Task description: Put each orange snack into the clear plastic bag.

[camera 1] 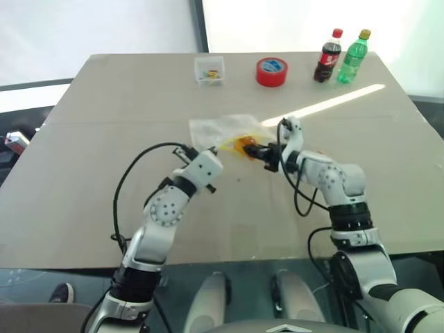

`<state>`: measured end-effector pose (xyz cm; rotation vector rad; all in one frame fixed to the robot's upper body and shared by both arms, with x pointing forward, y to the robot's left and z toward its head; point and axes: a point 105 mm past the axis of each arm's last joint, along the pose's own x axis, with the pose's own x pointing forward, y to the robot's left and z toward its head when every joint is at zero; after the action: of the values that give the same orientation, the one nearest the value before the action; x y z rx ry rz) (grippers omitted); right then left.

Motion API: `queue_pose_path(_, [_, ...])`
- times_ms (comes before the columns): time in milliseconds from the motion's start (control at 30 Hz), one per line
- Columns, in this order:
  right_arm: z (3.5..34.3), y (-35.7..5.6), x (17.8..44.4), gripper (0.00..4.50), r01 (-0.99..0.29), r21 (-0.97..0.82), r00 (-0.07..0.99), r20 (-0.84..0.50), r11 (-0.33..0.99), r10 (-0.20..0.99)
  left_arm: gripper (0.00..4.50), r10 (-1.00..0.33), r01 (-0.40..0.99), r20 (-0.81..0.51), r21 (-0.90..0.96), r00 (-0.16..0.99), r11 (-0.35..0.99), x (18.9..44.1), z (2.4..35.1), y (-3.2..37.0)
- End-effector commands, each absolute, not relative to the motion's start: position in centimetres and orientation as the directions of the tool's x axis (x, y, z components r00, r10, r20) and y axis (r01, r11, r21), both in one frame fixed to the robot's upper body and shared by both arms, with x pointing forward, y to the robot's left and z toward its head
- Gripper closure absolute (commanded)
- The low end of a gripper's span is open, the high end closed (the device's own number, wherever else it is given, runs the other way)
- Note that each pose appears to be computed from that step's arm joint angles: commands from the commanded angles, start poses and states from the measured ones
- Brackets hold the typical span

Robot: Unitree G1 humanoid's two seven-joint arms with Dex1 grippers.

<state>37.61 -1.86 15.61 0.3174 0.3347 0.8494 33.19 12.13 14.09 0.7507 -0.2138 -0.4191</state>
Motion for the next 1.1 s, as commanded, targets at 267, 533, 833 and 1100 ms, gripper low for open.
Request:
queue_pose_path(267, [16.6,0.5,39.3,4.49,-0.679,0.317,0.658,-0.137,0.662,0.741,4.5,-0.523,0.341,0.058,0.697,0.85,0.631,32.8,14.6,10.5])
queue_pose_path(533, [16.1,1.9,38.9,4.49,-0.746,0.253,0.596,-0.158,0.616,0.787,4.5,-0.504,0.335,0.056,0.683,0.862,0.649,33.2,14.5,10.7])
queue_pose_path(833, [16.3,0.0,38.1,0.92,-0.763,0.191,0.597,-0.16,0.618,0.786,4.5,-0.464,0.324,0.045,0.655,0.885,0.683,33.9,14.0,11.3])
queue_pose_path(1100, [17.6,-4.2,34.9,0.92,-0.821,0.001,0.564,-0.147,0.57,0.813,4.5,-0.453,0.32,0.042,0.648,0.891,0.691,34.3,13.7,11.7])
